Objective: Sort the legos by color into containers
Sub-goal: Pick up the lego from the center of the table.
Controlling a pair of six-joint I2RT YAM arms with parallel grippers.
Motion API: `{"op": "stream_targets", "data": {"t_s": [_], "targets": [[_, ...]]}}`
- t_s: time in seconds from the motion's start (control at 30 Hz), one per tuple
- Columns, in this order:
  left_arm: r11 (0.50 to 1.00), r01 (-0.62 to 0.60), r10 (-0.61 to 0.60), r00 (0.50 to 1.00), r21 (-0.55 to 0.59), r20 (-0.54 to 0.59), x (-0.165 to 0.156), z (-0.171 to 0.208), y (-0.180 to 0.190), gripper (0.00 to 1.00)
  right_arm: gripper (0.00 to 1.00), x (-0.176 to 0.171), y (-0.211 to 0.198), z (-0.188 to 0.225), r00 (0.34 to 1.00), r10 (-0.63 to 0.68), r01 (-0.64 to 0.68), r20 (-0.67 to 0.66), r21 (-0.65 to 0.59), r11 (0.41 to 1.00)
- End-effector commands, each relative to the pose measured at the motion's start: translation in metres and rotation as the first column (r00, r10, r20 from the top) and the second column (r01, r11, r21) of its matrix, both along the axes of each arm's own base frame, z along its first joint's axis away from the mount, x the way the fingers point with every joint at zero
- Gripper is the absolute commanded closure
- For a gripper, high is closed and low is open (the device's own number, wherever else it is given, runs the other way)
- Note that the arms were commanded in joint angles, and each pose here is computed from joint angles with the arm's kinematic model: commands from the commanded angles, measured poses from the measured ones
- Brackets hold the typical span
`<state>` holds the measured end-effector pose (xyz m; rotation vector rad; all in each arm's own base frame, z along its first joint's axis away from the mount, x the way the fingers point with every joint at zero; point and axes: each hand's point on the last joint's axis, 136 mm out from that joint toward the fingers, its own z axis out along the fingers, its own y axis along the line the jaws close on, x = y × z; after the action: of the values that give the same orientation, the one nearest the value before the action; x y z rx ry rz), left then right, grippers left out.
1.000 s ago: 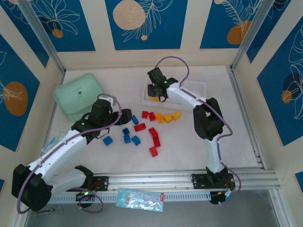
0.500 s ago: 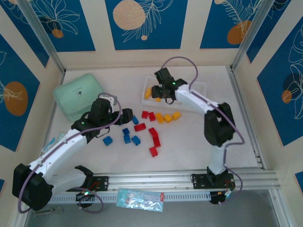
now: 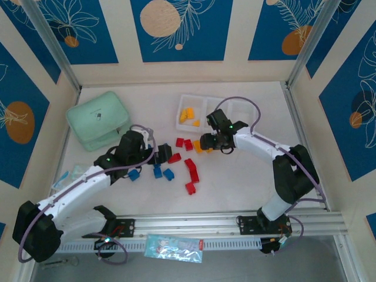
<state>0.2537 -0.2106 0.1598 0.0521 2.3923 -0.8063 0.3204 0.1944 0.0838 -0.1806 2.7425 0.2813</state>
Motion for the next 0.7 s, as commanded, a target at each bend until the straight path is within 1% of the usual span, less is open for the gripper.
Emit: {"op": "stream_targets", "data": {"t_s": [0.0,0.1,0.17,0.33,0.67], "targets": [[0.999,-0.014,0.015,1.0,-0.034,0.015,-0.001,0.004,-0.007,0.01,0.36,-0.006,0.011,-0.001,0.998,0.063,-0.063,0.0,0.039,0.997],[0.999,-0.02,0.02,1.0,-0.031,0.016,-0.003,0.002,-0.011,0.01,0.36,-0.005,0.009,-0.01,0.997,0.078,-0.078,-0.004,0.015,0.997],[0.999,-0.016,0.016,1.0,-0.032,0.019,-0.003,0.002,-0.013,0.01,0.38,-0.001,0.007,-0.015,0.996,0.083,-0.083,-0.007,-0.008,0.996],[0.999,-0.03,0.031,0.999,-0.01,0.029,-0.003,0.005,-0.009,0.01,0.41,0.012,0.001,-0.022,0.996,0.093,-0.092,0.008,-0.078,0.993],[0.999,-0.049,0.048,0.998,0.024,0.045,-0.003,0.006,-0.001,0.01,0.43,0.026,-0.002,-0.033,0.995,0.102,-0.102,-0.008,-0.12,0.988]]}}
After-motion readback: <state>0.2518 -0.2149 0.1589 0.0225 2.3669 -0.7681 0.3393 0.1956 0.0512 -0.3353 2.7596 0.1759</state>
